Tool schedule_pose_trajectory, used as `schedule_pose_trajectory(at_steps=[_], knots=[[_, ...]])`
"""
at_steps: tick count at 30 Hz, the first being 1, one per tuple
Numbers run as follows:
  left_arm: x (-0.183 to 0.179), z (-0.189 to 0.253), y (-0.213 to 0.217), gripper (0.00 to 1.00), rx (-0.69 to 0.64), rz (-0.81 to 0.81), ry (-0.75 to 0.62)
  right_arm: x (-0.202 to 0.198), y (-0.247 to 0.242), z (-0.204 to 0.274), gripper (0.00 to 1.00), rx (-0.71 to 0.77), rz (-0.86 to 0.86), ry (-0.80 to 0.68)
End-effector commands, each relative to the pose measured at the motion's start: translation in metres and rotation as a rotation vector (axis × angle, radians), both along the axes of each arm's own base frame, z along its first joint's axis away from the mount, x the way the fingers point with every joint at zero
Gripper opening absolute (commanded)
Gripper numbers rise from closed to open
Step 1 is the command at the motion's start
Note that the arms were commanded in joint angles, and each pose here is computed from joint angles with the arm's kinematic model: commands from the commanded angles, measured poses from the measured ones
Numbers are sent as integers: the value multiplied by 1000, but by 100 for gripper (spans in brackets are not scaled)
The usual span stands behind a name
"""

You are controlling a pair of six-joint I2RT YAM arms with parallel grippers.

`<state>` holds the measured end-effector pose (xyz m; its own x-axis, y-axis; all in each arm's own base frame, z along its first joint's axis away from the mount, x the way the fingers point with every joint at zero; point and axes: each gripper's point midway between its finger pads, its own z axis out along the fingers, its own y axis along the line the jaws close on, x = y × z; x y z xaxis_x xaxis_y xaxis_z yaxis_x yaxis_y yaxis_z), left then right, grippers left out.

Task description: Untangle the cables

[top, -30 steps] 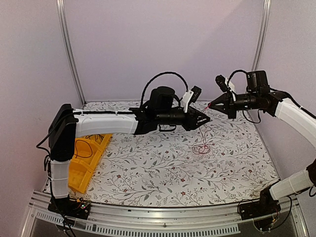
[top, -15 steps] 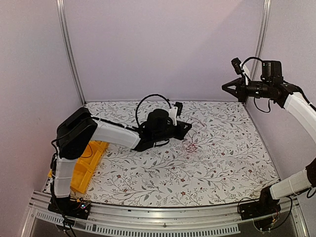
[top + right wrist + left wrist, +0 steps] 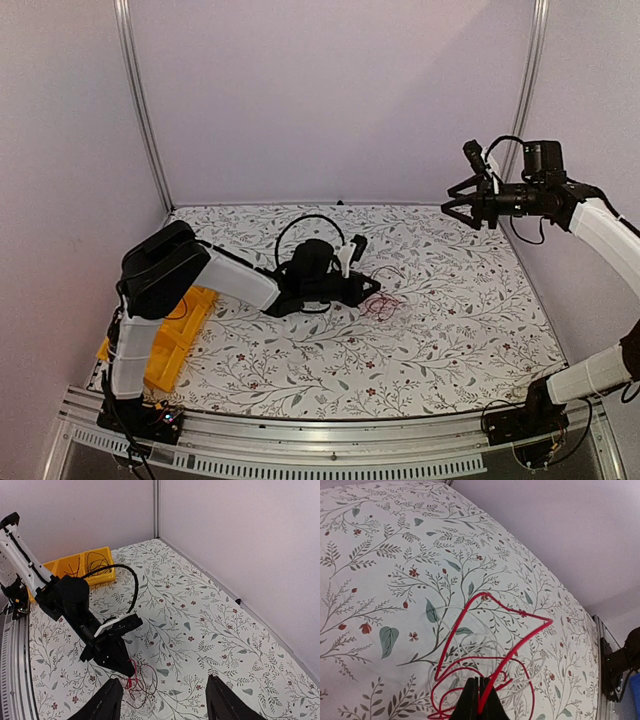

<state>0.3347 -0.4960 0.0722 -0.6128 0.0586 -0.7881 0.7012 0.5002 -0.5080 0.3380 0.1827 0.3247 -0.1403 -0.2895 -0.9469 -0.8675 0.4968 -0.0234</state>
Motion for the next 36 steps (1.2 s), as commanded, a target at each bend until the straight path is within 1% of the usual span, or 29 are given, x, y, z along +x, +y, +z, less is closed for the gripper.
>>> schedule_pose_trajectory(at_steps=[1, 3, 6, 13, 16, 19, 20, 21, 22, 23, 24, 25, 26, 28, 30, 31, 33, 36], knots=[[-24, 72, -11, 5, -130, -180, -110, -33, 34, -64, 67, -125, 180, 68], [-35, 85, -14, 5, -154, -243, -121, -43, 47, -83, 69, -182, 228, 71], [-46, 101, -16, 5, -175, -309, -130, -47, 58, -95, 73, -206, 265, 76], [-54, 124, -17, 5, -185, -348, -149, -46, 71, -119, 77, -233, 315, 138], [-55, 127, -18, 5, -178, -359, -150, -52, 79, -128, 76, -241, 348, 158], [-56, 128, -18, 5, -170, -364, -154, -56, 85, -134, 68, -229, 369, 182], [-56, 129, -17, 5, -169, -365, -158, -57, 87, -135, 64, -221, 377, 193], [-57, 129, -17, 5, -166, -365, -161, -58, 88, -135, 55, -212, 386, 205], [-56, 127, -16, 5, -157, -360, -164, -59, 90, -135, 40, -202, 402, 221], [-54, 125, -16, 5, -143, -346, -165, -59, 91, -134, 21, -196, 409, 227], [-47, 119, -14, 5, -114, -308, -163, -59, 92, -134, 5, -192, 413, 239], [-38, 113, -11, 5, -77, -256, -159, -58, 92, -132, 0, -190, 411, 243], [-23, 105, -6, 8, -32, -171, -164, -58, 93, -129, 0, -187, 407, 249], [-3, 94, 2, 15, 23, -54, -172, -59, 94, -115, 0, -163, 409, 257], [17, 92, 8, 29, 40, 54, -195, -66, 96, -98, 0, -124, 430, 261], [26, 94, 7, 31, 33, 90, -207, -68, 97, -90, 0, -105, 437, 271], [42, 96, 4, 32, 14, 151, -214, -72, 98, -80, 0, -86, 448, 289], [52, 104, -10, 33, -54, 145, -227, -73, 98, -77, 0, -90, 450, 318]])
